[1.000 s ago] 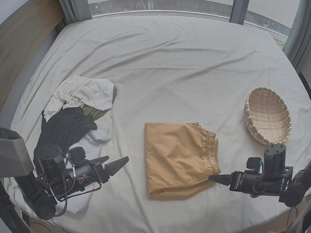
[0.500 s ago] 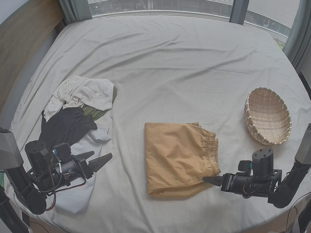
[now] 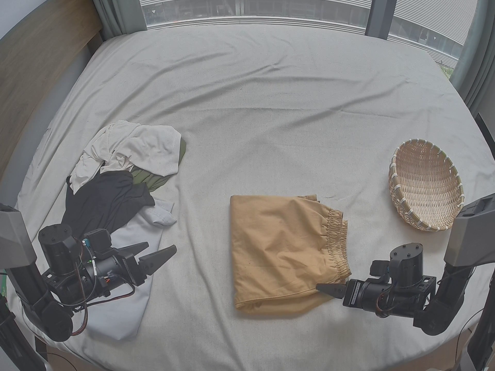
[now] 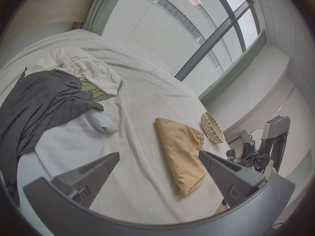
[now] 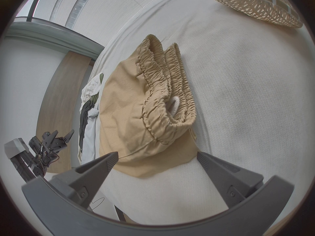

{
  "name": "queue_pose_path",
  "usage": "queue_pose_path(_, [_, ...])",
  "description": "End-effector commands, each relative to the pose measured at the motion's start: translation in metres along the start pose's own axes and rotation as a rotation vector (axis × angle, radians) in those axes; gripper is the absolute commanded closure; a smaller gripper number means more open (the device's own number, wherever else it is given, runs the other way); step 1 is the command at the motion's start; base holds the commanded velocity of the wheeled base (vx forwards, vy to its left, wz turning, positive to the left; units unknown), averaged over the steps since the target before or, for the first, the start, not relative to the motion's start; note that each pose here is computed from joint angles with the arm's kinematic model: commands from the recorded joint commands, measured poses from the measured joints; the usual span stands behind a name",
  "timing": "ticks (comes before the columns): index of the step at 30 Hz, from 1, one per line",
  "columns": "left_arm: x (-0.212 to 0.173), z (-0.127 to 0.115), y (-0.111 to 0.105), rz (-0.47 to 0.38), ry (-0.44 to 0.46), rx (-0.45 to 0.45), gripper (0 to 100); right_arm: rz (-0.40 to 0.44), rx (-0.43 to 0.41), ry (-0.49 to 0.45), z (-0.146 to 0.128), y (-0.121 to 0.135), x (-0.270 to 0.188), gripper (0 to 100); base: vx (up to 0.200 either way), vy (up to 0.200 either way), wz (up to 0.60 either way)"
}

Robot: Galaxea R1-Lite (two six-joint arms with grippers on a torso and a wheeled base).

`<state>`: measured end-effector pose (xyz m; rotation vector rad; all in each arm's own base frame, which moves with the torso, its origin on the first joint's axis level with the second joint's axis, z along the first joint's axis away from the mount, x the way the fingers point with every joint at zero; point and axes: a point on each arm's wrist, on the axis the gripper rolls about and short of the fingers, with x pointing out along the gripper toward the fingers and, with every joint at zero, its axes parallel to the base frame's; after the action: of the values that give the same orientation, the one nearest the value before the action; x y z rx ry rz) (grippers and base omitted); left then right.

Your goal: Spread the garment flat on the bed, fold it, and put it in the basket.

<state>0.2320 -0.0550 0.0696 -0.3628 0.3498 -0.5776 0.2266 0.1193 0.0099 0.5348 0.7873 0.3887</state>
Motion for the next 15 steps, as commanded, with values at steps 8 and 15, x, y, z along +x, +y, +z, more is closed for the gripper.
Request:
queue_pose_path(8, [0.0, 0.001, 0.0, -0.003, -0.004, 0.002, 0, 0.039, -0.016, -0.043, 0.013, 0.007, 0.022, 0, 0.0, 0.0, 0.0])
queue_pose_path(15, [0.0, 0.0, 0.0, -0.001, 0.001, -0.001, 0, 0.031, -0.026, -0.036, 0.012, 0.003, 0.036, 0, 0.0, 0.0, 0.0])
